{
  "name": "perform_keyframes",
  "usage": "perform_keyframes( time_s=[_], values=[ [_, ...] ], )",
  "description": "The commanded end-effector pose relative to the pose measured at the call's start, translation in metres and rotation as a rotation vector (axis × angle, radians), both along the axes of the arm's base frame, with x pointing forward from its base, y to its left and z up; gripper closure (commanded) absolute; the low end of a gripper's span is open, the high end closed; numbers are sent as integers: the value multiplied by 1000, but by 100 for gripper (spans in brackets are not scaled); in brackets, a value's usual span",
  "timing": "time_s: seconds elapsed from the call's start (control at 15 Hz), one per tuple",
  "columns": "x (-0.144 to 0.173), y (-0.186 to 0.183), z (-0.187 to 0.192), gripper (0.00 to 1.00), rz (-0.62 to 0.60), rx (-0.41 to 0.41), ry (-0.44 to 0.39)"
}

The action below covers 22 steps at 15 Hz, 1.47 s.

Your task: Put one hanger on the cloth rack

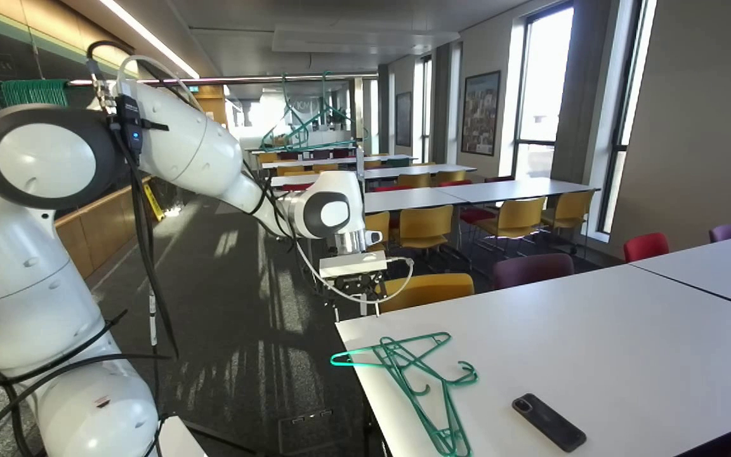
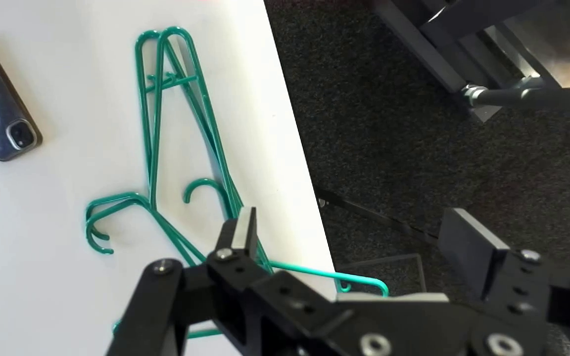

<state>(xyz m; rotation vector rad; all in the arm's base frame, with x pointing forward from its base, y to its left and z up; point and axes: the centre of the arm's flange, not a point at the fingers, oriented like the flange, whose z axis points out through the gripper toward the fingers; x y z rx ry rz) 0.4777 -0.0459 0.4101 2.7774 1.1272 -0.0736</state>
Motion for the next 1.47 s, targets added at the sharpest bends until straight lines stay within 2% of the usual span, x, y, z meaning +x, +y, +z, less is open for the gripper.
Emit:
perform_keyframes(
  time_s=[0.0, 0.2, 0.33, 0.4, 1.07, 1.2, 1.4],
  values=[
    [28, -21, -12, 0, 97, 35, 34],
    [36, -28, -20, 0, 206, 44, 81],
    [38, -26, -19, 0, 172, 40, 55],
    [28, -22, -28, 0, 164, 27, 79],
    [33, -22, -26, 0, 164, 25, 72],
    [41, -21, -38, 0, 201, 39, 101],
    [55, -20, -68, 0, 212, 34, 90]
  ],
)
